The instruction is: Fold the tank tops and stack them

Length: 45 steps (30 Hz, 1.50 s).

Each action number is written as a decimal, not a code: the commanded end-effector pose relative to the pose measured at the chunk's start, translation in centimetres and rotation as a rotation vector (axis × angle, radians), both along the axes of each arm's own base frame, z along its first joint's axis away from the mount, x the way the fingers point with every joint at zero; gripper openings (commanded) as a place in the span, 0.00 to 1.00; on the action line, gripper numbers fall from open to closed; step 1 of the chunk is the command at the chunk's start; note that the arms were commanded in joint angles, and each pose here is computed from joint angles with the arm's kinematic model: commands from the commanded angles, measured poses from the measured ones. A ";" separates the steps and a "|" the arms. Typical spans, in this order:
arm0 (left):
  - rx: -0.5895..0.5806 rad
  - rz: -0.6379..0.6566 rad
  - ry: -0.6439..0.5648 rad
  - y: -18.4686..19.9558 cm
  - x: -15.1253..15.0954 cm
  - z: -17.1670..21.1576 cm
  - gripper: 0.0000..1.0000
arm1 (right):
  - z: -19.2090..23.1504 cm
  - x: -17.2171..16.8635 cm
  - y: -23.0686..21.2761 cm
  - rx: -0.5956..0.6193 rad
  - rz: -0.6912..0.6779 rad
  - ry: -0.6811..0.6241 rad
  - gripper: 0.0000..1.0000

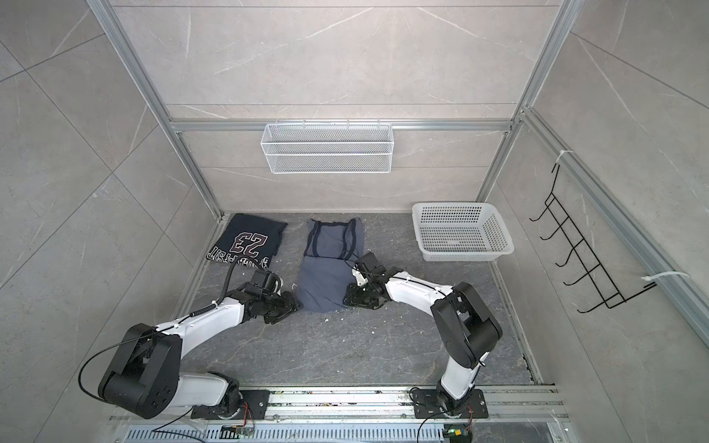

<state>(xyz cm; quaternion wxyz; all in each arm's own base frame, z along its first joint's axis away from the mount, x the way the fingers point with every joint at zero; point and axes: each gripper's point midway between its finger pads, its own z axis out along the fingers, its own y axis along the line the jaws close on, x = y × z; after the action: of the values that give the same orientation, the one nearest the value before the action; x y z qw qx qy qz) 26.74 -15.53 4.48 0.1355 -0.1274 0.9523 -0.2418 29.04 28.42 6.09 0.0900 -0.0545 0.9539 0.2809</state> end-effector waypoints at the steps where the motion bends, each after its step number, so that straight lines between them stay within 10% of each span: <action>1: -0.043 -0.014 -0.055 -1.0 1.5 1.0 0.57 | 1.0 0.7 0.3 0.003 -0.020 -0.024 0.38; 10: 0.004 -0.028 -0.036 -0.7 1.6 0.0 0.46 | 3.3 2.4 -0.1 -0.017 -0.052 -0.070 0.19; 28: 0.031 -0.031 -0.005 -0.6 1.8 -1.1 0.41 | 1.9 1.2 -2.2 0.018 0.123 -0.229 0.64; 45: 0.040 -0.038 0.000 -0.4 1.6 -1.3 0.41 | -1.7 -0.3 -2.5 -0.120 0.208 -0.330 0.61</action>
<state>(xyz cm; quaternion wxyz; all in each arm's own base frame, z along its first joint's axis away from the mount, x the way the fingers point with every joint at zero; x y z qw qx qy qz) 27.48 -15.95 2.81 0.1203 -0.1166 0.9581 -0.2324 28.55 26.66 5.93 0.2143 -0.1929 0.9212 0.2615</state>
